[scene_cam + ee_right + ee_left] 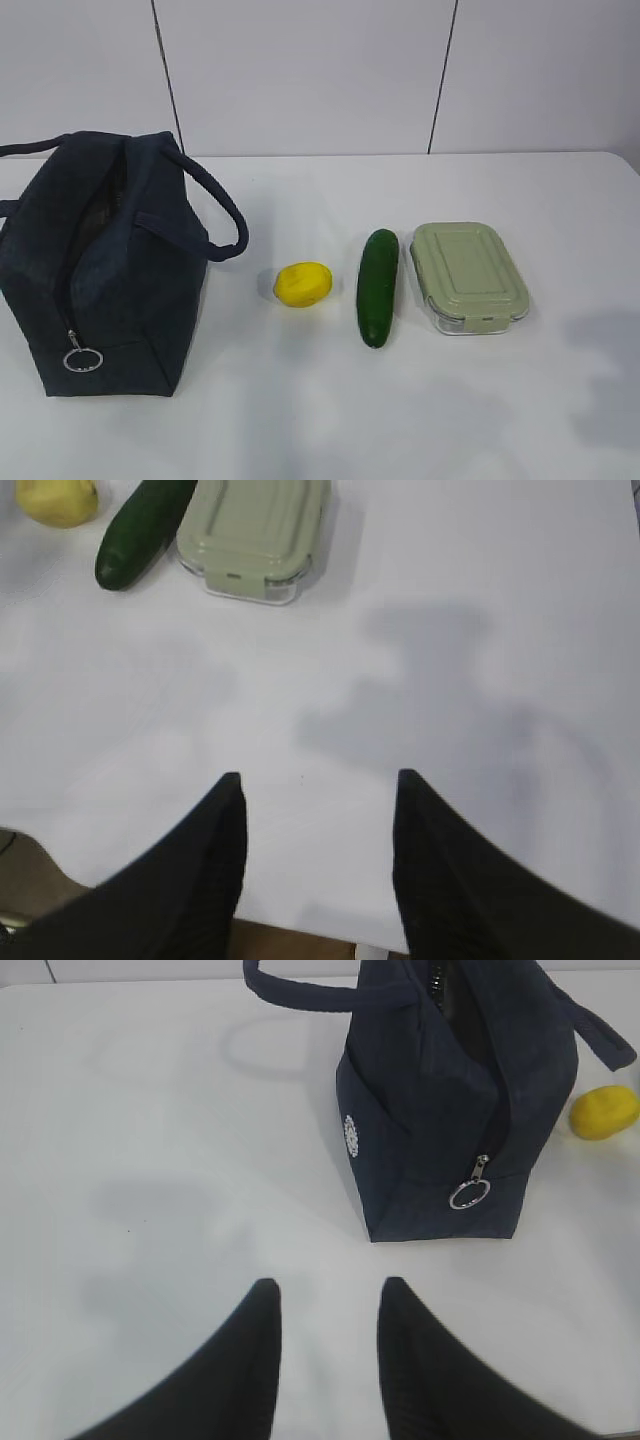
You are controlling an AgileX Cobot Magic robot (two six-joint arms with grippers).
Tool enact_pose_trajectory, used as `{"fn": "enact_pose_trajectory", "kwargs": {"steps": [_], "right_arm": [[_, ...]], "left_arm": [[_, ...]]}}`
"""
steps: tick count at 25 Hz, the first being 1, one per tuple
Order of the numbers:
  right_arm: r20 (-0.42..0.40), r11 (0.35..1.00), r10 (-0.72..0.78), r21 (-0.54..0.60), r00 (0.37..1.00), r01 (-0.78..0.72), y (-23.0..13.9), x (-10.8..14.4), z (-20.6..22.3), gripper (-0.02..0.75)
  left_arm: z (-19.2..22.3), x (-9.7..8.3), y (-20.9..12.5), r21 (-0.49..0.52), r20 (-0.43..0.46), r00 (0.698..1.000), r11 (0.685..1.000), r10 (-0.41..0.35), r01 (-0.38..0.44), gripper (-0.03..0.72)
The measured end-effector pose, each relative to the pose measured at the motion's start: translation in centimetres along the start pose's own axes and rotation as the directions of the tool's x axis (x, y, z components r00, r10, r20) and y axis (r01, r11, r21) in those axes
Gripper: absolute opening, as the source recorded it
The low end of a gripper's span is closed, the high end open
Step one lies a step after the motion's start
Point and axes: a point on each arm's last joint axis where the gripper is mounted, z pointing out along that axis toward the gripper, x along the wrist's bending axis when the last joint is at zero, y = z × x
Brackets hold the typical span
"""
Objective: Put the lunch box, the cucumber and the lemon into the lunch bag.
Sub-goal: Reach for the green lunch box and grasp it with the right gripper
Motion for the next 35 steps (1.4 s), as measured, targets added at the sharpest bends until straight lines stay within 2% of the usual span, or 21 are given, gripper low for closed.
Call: {"fn": "enact_pose_trajectory", "kwargs": {"steps": [7,15,21,28,32,35], "right_arm": [[0.014,0.999,0.007,-0.050,1.000,-0.007,1.9,-0.5,1.1,0.349],[0.000,0.997,0.023,0.069,1.000,-0.023,3.4,-1.0,3.9,0.349],[-0.002,0.999,0.036,0.035,0.999,-0.036,6.5,-1.4,4.5,0.349],[-0.085,0.994,0.044,0.101,0.995,-0.035,9.6,-1.4,7.0,0.349],[-0.177,0.993,0.040,0.119,0.983,-0.019,11.3,-1.0,8.7,0.349],[-0.214,0.991,0.039,0.134,0.976,-0.010,12.3,-1.1,10.1,0.349]], "left_arm": [[0.0,0.0,0.0,0.000,0.000,1.000,1.000,0.000,0.000,0.235],[0.0,0.0,0.0,0.000,0.000,1.000,1.000,0.000,0.000,0.235],[0.0,0.0,0.0,0.000,0.000,1.000,1.000,0.000,0.000,0.235],[0.0,0.0,0.0,0.000,0.000,1.000,1.000,0.000,0.000,0.235],[0.0,0.0,0.0,0.000,0.000,1.000,1.000,0.000,0.000,0.235],[0.0,0.0,0.0,0.000,0.000,1.000,1.000,0.000,0.000,0.235]]}}
